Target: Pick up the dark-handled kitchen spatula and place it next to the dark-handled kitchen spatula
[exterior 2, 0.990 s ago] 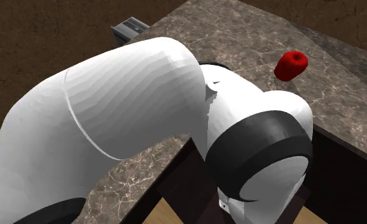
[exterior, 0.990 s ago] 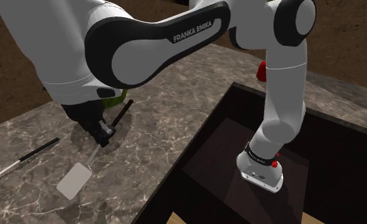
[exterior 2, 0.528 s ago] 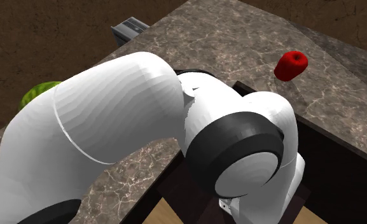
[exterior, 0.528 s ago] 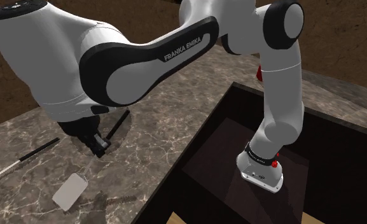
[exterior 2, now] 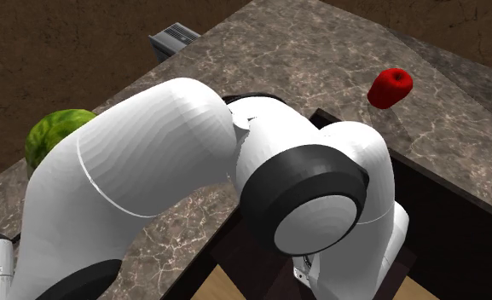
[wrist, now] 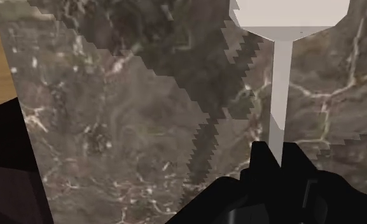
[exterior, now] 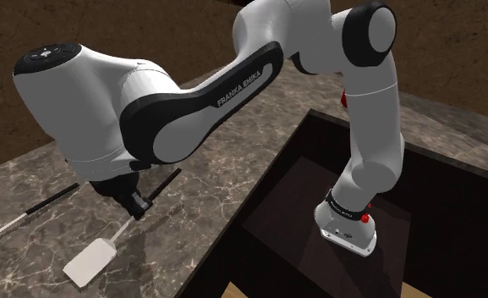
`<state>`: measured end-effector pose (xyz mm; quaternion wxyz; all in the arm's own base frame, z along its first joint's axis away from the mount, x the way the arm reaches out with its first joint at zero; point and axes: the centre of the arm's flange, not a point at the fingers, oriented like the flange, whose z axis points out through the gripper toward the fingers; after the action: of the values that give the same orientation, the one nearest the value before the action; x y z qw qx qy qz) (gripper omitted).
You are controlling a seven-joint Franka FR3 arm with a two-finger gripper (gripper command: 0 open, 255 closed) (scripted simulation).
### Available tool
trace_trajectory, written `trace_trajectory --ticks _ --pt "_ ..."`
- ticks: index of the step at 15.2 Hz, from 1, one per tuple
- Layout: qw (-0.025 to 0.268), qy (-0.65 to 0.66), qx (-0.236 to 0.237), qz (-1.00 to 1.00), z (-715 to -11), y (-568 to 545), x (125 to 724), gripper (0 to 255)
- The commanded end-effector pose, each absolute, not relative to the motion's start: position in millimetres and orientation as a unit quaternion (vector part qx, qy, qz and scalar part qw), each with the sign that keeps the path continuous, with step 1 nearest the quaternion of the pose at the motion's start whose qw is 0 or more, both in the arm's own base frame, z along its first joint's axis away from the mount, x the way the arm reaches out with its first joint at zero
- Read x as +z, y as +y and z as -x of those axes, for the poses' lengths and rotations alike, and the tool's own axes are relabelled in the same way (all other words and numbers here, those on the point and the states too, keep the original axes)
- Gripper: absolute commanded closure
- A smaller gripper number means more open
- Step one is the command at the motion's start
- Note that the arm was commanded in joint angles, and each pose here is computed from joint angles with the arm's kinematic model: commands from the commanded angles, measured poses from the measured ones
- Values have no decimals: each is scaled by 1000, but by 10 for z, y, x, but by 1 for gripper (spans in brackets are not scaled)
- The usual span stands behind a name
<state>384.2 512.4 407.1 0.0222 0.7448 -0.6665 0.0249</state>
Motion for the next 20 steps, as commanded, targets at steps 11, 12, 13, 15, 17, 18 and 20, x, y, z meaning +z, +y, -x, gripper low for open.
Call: trace_trajectory --ticks 11,12,13,15,17,18,20 --pt "22 -666 25 -745 -3848 5136 4015 0" --pt "22 -666 25 -745 -3848 5136 4015 0" --pt "22 -666 25 -745 -3848 5136 4015 0" --pt "22 -666 25 -745 -3846 5154 4278 0" --pt "22 -666 25 -745 -3844 5169 4514 0" --pt "22 -666 25 -745 -3844 5169 4514 0" --pt "22 -666 25 -745 -3844 5169 4514 0"
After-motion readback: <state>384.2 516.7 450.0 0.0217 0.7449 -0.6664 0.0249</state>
